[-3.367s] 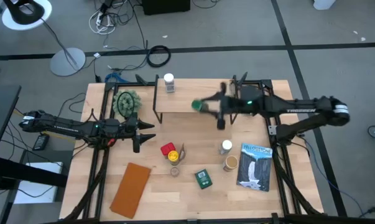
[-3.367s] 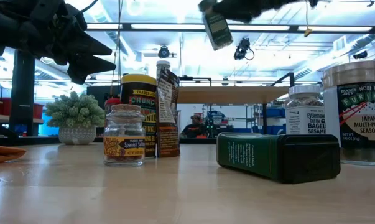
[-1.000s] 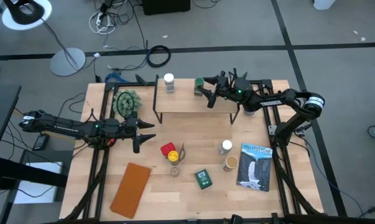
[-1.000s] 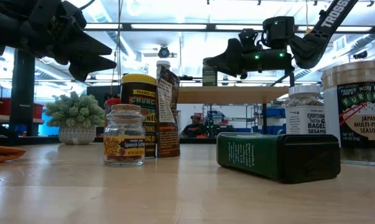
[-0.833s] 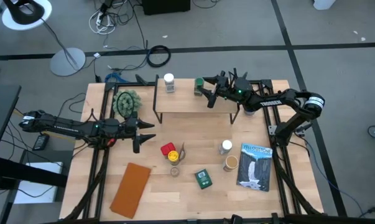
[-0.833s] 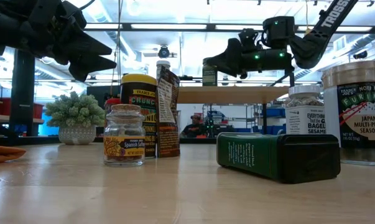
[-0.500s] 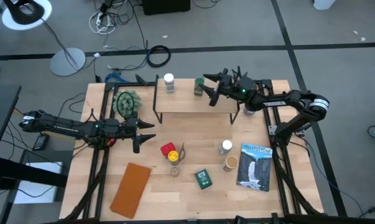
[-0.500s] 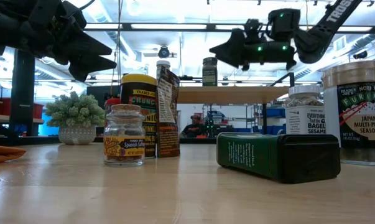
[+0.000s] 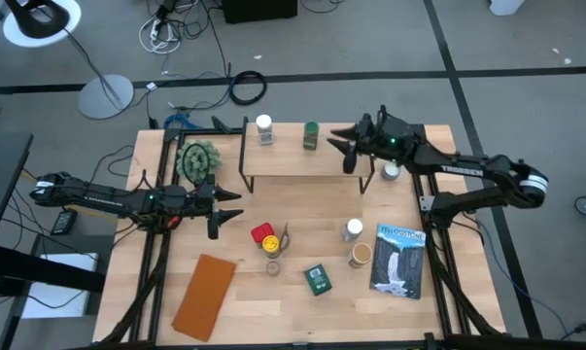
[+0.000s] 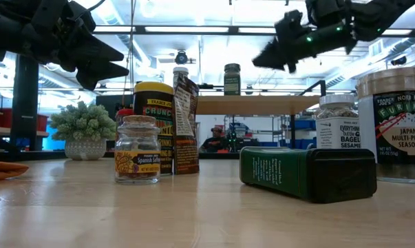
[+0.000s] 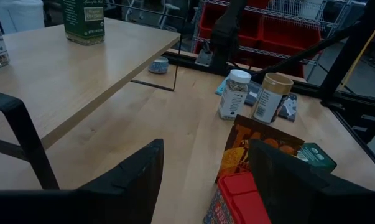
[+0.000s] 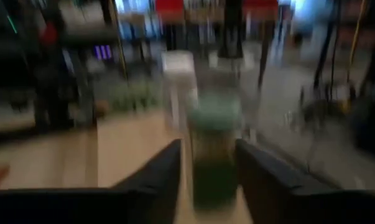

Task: Shelf spices
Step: Put the green seasoning bottle on the shelf

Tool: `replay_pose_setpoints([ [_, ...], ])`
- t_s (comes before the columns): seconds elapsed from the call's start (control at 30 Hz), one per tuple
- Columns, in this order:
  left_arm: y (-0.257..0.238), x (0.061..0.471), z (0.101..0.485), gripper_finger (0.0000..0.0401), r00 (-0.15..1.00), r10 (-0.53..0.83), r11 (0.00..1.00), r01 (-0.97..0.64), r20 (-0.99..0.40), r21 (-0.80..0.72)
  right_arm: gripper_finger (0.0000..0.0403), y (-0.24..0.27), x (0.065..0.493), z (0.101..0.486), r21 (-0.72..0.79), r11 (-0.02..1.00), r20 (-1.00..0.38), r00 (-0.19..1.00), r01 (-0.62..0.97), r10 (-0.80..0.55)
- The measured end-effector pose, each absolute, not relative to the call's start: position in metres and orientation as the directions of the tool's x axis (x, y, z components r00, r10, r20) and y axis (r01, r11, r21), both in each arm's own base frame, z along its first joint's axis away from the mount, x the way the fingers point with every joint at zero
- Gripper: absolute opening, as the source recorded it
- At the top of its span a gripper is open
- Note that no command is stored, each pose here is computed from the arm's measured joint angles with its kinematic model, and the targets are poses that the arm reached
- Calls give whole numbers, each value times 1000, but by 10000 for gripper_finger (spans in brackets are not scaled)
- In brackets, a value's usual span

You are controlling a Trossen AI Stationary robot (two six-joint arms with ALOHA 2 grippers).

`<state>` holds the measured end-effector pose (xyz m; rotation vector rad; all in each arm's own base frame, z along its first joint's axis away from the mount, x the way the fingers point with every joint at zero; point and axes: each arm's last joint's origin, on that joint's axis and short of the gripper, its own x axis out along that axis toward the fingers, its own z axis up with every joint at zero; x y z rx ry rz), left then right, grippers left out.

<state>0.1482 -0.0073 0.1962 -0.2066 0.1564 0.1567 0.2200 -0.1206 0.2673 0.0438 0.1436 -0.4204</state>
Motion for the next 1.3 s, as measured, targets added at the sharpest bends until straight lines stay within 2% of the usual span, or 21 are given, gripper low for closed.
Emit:
replay_pose_setpoints([
  [0.07,-7,148,196,239,976,138,967,-170,-170,-191,42,-117,215,262,15,905,-230,883,424,-410],
  [0.13,-7,148,196,239,976,138,967,-170,-170,-190,15,-113,215,261,13,907,-258,878,421,-404],
  [0.3,-7,148,196,239,976,138,971,-167,-170,-169,3,-109,223,282,2,899,-335,847,438,-412],
  [0.53,-7,148,196,239,975,144,970,-173,-170,-168,1,-121,245,327,-45,876,-617,677,480,-402],
  [0.63,-7,148,196,239,975,144,970,-173,-170,-168,1,-132,259,331,-61,875,-731,575,480,-366],
  [0.77,-7,148,196,239,975,144,971,-172,-170,-168,1,-148,282,324,-87,891,-818,479,445,-319],
  [1.07,-7,148,196,239,976,140,971,-168,-170,-169,0,-178,319,301,-100,903,-845,443,418,-298],
  [1.3,-7,148,196,239,975,139,972,-168,-171,-166,0,-187,330,300,-128,907,-810,486,400,-328],
])
